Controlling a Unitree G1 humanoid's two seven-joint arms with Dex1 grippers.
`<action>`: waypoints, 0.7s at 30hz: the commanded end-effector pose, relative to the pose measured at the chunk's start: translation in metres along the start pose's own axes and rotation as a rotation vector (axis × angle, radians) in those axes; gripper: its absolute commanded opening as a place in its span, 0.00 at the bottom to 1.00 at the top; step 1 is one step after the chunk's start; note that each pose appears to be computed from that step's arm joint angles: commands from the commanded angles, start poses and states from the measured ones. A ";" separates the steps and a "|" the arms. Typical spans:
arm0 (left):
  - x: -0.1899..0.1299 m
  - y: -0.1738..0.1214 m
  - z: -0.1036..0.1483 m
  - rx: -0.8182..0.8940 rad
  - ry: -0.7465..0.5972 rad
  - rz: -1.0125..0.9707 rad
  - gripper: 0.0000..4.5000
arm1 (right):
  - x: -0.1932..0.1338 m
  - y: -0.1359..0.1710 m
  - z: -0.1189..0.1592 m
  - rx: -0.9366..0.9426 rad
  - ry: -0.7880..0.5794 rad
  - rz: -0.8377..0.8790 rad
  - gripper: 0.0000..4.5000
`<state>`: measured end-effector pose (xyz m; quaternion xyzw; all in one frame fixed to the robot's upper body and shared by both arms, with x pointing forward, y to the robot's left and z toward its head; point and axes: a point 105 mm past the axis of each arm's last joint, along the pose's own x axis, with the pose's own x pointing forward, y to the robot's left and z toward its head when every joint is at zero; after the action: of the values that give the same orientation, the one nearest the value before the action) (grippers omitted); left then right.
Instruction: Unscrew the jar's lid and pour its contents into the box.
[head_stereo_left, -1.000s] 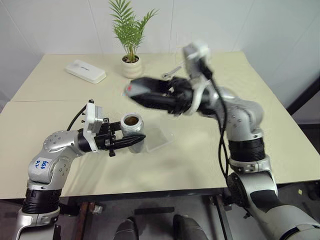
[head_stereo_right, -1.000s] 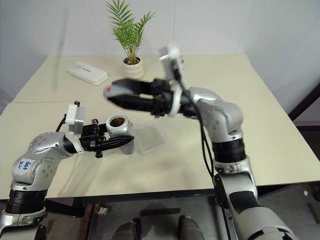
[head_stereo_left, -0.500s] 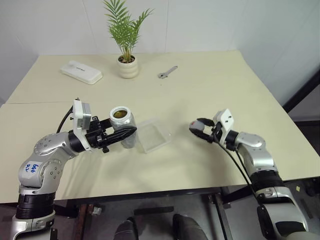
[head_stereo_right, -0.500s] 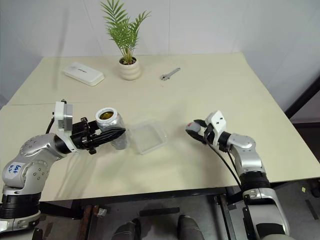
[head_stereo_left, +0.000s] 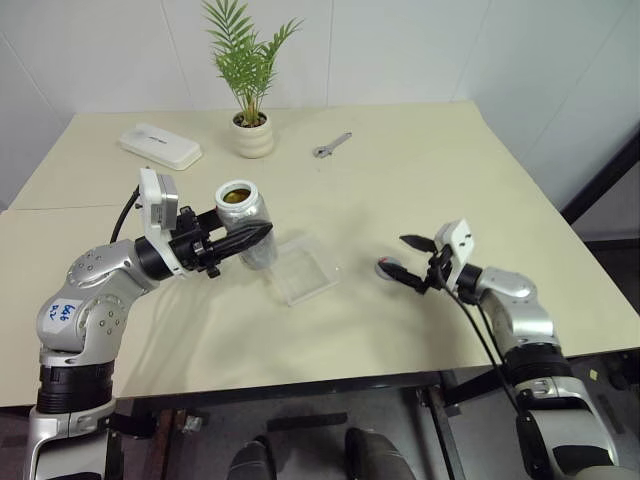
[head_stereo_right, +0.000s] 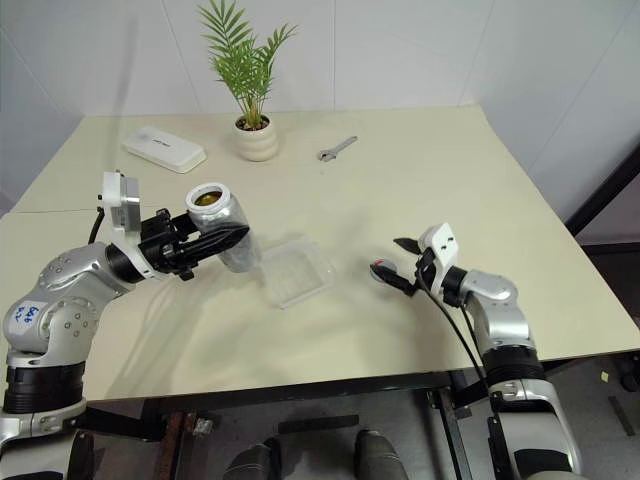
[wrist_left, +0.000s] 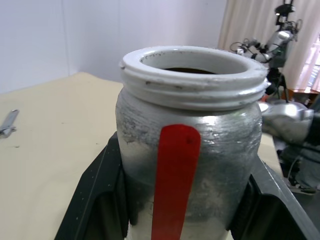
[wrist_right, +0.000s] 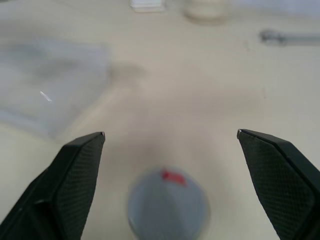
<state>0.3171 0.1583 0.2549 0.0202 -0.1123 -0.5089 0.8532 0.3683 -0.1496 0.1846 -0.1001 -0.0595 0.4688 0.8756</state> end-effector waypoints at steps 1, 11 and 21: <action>0.002 0.011 0.000 0.080 0.078 -0.003 0.43 | 0.000 0.032 0.049 -0.033 -0.061 0.184 0.99; 0.024 0.045 -0.021 0.359 0.281 0.056 0.43 | 0.003 0.069 0.089 -0.121 -0.087 0.306 0.99; 0.067 0.054 -0.014 1.311 0.426 0.199 0.43 | -0.003 0.060 0.071 -0.069 -0.067 0.187 0.99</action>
<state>0.4016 0.1355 0.2357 0.5444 -0.1486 -0.2922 0.7721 0.3062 -0.1065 0.2296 -0.1140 -0.0696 0.5614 0.8167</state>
